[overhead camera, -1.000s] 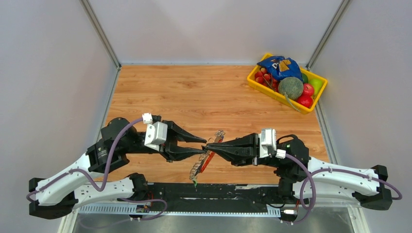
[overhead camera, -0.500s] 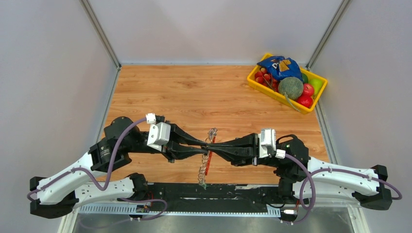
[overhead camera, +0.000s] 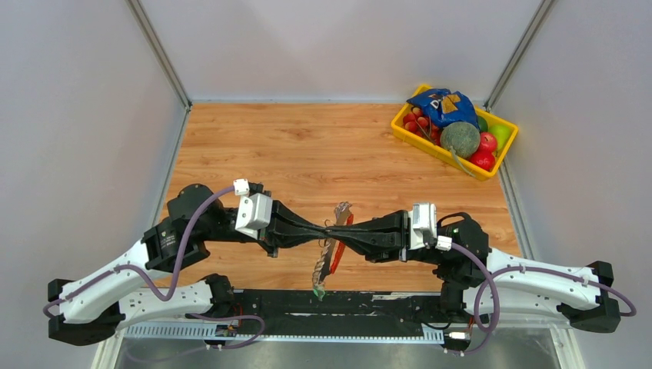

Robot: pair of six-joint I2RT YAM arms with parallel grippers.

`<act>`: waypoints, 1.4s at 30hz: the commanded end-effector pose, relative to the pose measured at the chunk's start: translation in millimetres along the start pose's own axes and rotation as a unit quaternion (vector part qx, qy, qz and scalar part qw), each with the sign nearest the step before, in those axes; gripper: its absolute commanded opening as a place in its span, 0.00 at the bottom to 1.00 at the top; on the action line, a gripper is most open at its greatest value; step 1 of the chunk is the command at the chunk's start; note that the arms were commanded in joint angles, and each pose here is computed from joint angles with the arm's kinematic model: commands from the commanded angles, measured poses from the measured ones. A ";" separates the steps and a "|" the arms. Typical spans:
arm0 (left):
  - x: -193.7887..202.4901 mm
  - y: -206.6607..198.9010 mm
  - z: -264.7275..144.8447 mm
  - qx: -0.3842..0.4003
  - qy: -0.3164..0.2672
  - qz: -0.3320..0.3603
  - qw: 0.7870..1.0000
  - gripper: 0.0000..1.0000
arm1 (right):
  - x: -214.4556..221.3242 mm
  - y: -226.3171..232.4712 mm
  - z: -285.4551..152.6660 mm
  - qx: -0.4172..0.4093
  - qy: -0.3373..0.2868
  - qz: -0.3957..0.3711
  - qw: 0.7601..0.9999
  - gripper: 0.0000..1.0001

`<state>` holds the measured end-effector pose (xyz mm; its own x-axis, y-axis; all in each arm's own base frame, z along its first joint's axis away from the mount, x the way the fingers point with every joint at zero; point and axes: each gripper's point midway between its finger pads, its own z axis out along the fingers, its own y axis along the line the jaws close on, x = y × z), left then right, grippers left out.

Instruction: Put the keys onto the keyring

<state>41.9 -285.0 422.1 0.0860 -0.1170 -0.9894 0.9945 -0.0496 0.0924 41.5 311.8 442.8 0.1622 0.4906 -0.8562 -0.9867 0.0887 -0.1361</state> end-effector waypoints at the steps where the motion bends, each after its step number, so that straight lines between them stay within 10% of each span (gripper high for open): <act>1: -6.4 -2.2 2.6 0.010 -0.011 0.008 1.000 0.01 | -40.5 0.7 5.8 -0.007 -0.056 -0.007 0.998 0.00; 10: -5.8 6.4 -3.5 -0.022 0.009 0.004 1.000 0.00 | -34.9 -5.2 1.5 0.012 -0.013 0.003 1.000 0.00; 23: 34.1 18.5 -20.4 -0.062 0.154 -0.024 0.986 0.00 | 3.8 -28.3 -35.6 0.080 0.240 0.011 0.967 0.42; 42: 87.9 5.5 -30.9 -0.023 0.269 -0.054 0.961 0.00 | 79.8 -5.3 -52.9 0.003 0.399 0.017 0.917 0.38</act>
<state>60.9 -265.8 320.1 -0.0550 0.4462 -0.8932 0.9982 0.0476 -0.0377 62.5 302.1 350.8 0.0398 -0.2889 -0.9565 -0.9885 0.1284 -0.0799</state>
